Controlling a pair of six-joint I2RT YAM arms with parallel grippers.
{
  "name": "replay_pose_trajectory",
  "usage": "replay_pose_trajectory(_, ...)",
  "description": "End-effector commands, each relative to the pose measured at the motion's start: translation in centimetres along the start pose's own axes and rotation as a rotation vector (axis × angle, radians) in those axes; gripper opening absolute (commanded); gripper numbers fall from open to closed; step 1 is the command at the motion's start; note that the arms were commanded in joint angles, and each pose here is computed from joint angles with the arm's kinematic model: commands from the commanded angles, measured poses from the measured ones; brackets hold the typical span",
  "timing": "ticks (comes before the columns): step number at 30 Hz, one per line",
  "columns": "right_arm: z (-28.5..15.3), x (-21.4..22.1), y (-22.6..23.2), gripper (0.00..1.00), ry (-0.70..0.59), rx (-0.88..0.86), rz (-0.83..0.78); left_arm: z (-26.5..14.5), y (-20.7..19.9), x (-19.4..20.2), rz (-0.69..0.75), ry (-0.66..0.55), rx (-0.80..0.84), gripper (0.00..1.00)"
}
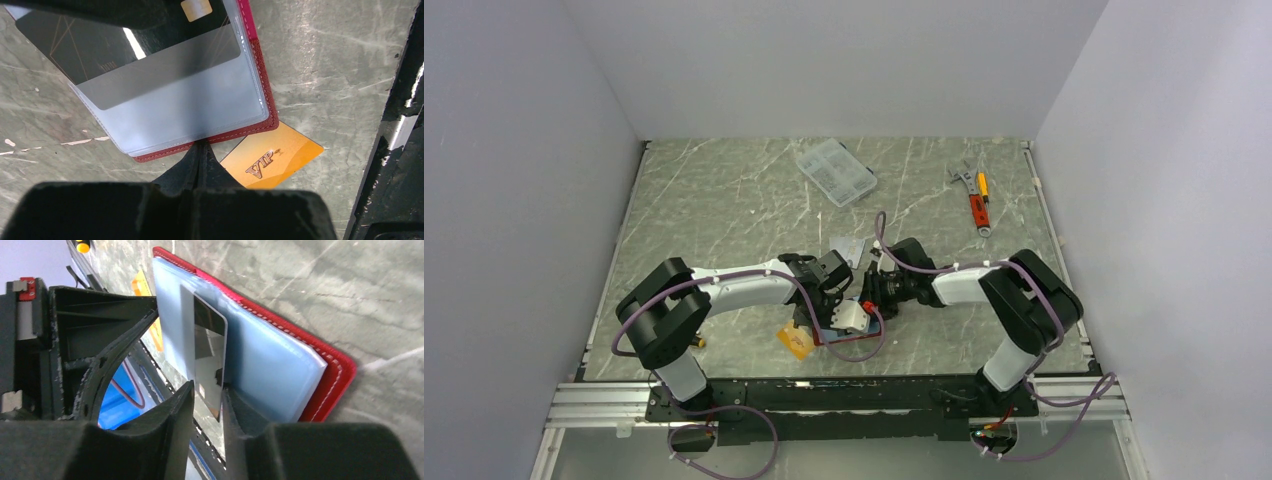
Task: Put the credit cards into the card holder
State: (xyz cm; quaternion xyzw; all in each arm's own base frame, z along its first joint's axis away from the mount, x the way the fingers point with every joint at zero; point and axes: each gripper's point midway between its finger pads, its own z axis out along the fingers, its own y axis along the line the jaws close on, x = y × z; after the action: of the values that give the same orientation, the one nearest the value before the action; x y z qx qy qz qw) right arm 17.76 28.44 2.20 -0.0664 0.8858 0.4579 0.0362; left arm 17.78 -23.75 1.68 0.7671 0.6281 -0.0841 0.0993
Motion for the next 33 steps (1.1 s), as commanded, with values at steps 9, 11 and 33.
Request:
replay_pose_trajectory(9, -2.4, -0.8, -0.2, 0.43, -0.062, 0.168, -0.036, 0.3, 0.4, -0.3, 0.026, -0.011, -0.012, 0.00)
replay_pose_trajectory(11, -2.3, -1.0, -0.3, 0.41, -0.069, 0.172, -0.034, 0.3, 0.4, -0.3, 0.026, -0.010, -0.011, 0.00)
replay_pose_trajectory(33, 0.9, -1.8, 3.1, 0.15, -0.076, 0.102, -0.109, 0.1, 0.6, -0.7, 0.024, -0.015, -0.009, 0.00)
